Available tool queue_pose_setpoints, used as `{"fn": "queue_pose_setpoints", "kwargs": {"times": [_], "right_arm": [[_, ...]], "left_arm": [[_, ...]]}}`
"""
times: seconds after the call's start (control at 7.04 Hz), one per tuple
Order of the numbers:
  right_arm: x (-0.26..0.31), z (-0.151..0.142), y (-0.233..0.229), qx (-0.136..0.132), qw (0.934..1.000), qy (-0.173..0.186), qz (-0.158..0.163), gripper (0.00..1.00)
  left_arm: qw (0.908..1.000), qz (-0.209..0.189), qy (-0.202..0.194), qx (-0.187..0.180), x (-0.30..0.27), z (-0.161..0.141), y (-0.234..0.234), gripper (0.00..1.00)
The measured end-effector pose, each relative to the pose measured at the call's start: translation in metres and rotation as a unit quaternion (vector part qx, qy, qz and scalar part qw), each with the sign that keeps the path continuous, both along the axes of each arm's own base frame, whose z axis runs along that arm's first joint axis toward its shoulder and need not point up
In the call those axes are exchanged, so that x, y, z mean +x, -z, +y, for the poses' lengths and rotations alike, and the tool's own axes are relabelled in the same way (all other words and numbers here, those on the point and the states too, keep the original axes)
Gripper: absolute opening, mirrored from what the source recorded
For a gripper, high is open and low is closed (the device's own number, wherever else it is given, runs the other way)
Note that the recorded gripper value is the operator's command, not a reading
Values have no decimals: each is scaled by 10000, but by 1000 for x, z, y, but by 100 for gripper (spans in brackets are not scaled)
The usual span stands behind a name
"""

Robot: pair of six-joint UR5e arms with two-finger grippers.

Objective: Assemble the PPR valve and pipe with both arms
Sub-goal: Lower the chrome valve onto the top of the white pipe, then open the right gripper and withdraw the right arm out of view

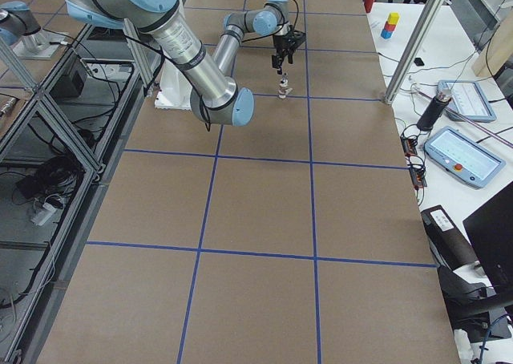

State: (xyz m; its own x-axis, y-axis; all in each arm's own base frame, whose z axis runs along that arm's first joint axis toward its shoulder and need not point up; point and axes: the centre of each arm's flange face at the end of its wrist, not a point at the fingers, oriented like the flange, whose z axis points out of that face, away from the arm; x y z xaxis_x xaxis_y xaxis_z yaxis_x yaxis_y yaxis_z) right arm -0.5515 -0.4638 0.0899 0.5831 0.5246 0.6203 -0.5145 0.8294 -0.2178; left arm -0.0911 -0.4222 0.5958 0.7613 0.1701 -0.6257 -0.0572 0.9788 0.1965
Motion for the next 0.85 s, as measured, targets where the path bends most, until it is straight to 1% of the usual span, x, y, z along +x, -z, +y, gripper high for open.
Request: {"fn": "queue_pose_setpoints", "kwargs": {"times": [0.14,0.43,0.57,0.71,0.85], "right_arm": [[26,-21,5,0,9999,65,-116,99],[109,-77,4,42,9988,285,-390,99],[159,-105,-8,153,9978,434,-484,99],[216,-131,-31,302,9962,619,-537,99],[271,-153,-66,460,9942,836,-502,99]], "left_arm": [[10000,32,-3,-54,1,5,-5,100],[9998,100,-11,-148,3,11,-12,100],[9998,112,-10,-178,3,13,-14,100],[9997,120,-11,-217,3,16,-18,100],[9995,124,-8,-278,3,21,-24,100]]}}
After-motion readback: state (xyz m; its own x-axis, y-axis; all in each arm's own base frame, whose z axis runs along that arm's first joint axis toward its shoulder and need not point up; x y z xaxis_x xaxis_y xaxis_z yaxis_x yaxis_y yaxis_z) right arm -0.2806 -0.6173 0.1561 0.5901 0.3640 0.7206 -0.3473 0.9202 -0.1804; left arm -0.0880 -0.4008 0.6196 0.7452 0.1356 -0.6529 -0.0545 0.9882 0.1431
